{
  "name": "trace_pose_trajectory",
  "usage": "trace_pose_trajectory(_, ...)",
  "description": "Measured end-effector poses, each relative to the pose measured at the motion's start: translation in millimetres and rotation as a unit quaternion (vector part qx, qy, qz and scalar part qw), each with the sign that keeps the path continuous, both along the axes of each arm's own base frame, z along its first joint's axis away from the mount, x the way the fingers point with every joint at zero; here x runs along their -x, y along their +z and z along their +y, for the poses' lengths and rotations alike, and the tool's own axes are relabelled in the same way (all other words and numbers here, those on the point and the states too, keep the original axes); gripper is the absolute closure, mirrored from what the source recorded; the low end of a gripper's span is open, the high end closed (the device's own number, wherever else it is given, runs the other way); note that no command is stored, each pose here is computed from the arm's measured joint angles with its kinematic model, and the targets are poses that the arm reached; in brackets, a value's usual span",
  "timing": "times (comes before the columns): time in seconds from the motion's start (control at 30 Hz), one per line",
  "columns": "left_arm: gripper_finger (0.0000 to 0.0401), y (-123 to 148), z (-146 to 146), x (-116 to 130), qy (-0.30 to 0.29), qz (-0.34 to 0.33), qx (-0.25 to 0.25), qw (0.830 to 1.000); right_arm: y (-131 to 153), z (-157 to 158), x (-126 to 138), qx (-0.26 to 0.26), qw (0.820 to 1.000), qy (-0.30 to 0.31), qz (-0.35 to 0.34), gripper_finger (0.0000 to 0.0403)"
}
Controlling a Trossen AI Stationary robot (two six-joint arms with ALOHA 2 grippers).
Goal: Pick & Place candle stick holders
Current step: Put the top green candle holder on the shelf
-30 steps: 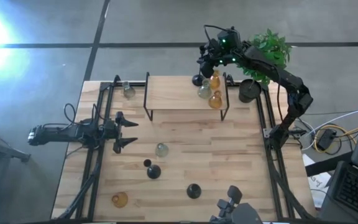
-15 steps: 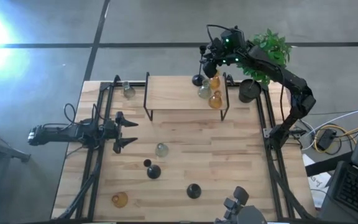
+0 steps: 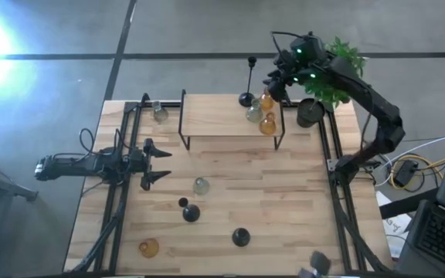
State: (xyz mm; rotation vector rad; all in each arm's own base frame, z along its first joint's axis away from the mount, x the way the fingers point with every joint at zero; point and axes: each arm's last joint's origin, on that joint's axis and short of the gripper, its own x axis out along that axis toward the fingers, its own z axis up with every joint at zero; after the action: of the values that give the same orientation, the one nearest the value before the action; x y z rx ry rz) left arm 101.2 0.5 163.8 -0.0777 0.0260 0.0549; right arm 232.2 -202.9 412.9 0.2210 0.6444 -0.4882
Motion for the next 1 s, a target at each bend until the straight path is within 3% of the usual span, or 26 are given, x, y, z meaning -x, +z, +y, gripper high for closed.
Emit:
trace_pose_trajectory(0.17,0.0078,0,0,0,0.0,0.0,0.0,1.0,16,40,19,-0.039,0.998,0.056,-0.006,0.0279)
trace_pose_trajectory(0.3,0.0078,0,0,0,0.0,0.0,0.0,1.0,29,74,22,-0.033,0.992,0.114,-0.036,0.0314)
trace_pose_trajectory(0.57,0.0078,0,0,0,0.0,0.0,0.0,1.0,39,145,25,-0.043,0.968,0.239,-0.059,0.0388)
trace_pose_trajectory(0.87,0.0078,0,0,0,0.0,0.0,0.0,1.0,1,201,49,-0.132,0.948,0.274,-0.098,0.0394)
trace_pose_trajectory(1.0,0.0078,0,0,0,0.0,0.0,0.0,1.0,-25,216,64,-0.13,0.945,0.262,-0.145,0.0395)
